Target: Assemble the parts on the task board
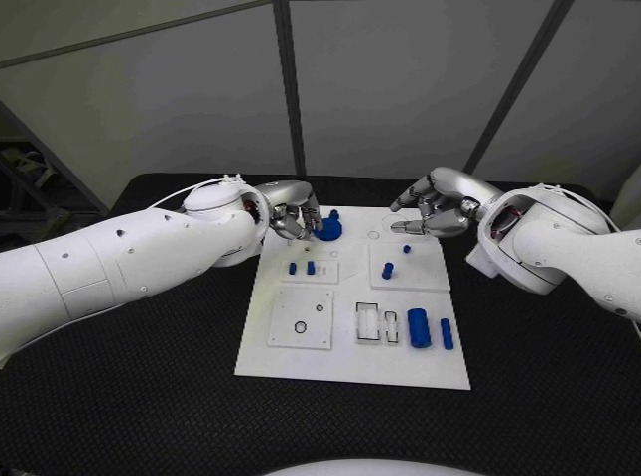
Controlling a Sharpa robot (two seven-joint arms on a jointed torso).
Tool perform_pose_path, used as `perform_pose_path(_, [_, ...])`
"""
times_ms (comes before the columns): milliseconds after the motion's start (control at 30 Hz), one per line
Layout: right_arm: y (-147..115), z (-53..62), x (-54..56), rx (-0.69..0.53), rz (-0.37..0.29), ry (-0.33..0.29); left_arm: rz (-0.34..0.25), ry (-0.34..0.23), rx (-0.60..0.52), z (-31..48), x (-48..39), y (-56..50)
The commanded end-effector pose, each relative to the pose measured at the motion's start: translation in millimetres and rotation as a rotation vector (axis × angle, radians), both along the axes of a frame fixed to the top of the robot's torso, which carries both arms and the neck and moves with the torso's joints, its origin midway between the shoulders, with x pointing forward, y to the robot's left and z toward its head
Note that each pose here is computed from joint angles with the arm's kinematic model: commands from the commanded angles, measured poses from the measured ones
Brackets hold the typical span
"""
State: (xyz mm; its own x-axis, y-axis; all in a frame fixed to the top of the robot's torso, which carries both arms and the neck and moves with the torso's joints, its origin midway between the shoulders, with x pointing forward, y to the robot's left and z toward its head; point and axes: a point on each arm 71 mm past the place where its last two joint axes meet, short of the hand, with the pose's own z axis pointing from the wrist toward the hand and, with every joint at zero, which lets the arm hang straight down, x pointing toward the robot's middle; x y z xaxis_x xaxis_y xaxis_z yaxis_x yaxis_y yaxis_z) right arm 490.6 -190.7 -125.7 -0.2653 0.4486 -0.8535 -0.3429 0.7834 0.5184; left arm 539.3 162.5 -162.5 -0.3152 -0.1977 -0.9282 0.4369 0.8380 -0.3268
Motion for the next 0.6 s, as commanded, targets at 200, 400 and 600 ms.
perform_pose_path(200, [-0.3, 1.6, 0.1, 0.001, 0.005, -0.01, 0.039, 0.081, 0.026, -4.1, -3.1, 17.0])
perform_pose_path(400, [0.2, 1.5, 0.2, 0.001, 0.006, -0.009, 0.046, 0.093, 0.034, -9.6, -5.1, 20.3])
perform_pose_path(600, [0.0, 1.5, 0.2, 0.001, 0.005, -0.009, 0.048, 0.096, 0.036, -14.1, -5.7, 21.2])
